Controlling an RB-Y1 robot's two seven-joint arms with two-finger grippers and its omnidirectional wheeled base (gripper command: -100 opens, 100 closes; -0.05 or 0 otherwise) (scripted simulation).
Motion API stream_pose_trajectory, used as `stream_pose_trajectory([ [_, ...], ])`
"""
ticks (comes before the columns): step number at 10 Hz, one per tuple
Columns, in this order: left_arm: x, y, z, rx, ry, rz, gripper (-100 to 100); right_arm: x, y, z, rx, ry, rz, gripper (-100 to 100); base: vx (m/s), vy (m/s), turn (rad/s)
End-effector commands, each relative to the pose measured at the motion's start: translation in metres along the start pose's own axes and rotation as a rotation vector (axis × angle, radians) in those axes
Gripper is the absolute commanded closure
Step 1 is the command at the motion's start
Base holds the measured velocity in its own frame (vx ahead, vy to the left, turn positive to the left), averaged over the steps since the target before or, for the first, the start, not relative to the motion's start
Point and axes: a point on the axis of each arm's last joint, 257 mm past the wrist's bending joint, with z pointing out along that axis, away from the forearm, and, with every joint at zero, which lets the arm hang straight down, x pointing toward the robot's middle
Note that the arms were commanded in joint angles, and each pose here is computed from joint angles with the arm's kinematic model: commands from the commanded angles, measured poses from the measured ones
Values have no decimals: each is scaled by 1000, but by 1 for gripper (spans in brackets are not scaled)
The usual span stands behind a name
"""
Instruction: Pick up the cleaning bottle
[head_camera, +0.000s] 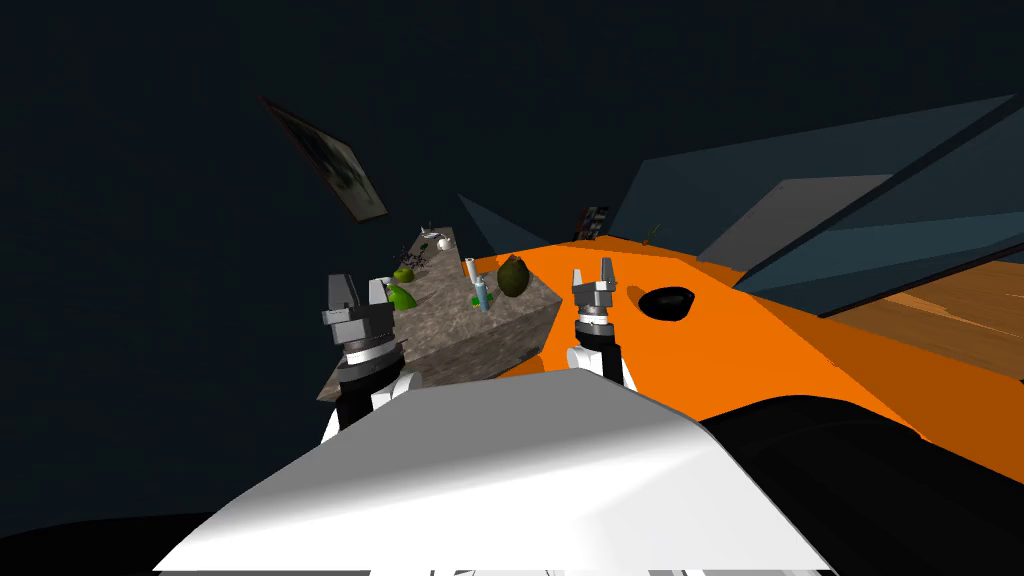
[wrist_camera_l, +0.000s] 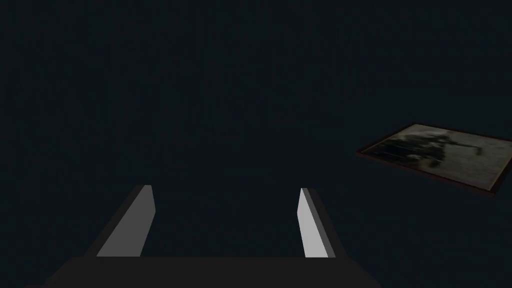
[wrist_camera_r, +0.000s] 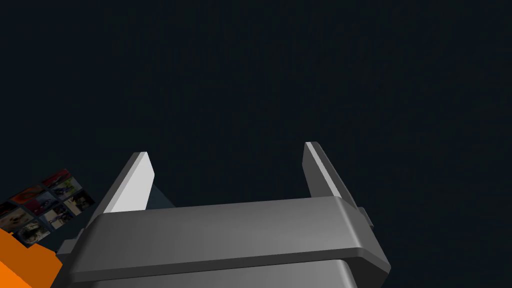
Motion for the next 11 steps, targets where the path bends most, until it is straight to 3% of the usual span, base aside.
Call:
stream_pose_trajectory([
  [1, 5, 9, -3, -22, 33, 9, -100, 0, 0, 0, 0, 0, 0, 0, -2, -16, -7],
  [5, 19, 50, -23, -127, 146, 55, -100, 0, 0, 0, 0, 0, 0, 0, -13, -52, -20],
  [9, 27, 97, -51, -248, 263, 122, -100, 0, 0, 0, 0, 0, 0, 0, -12, -44, -53],
  [10, 27, 98, -52, -249, 263, 122, -100, 0, 0, 0, 0, 0, 0, 0, -2, -27, -11],
  [11, 28, 110, -61, -280, 294, 144, -100, 0, 0, 0, 0, 0, 0, 0, -3, -28, -46],
])
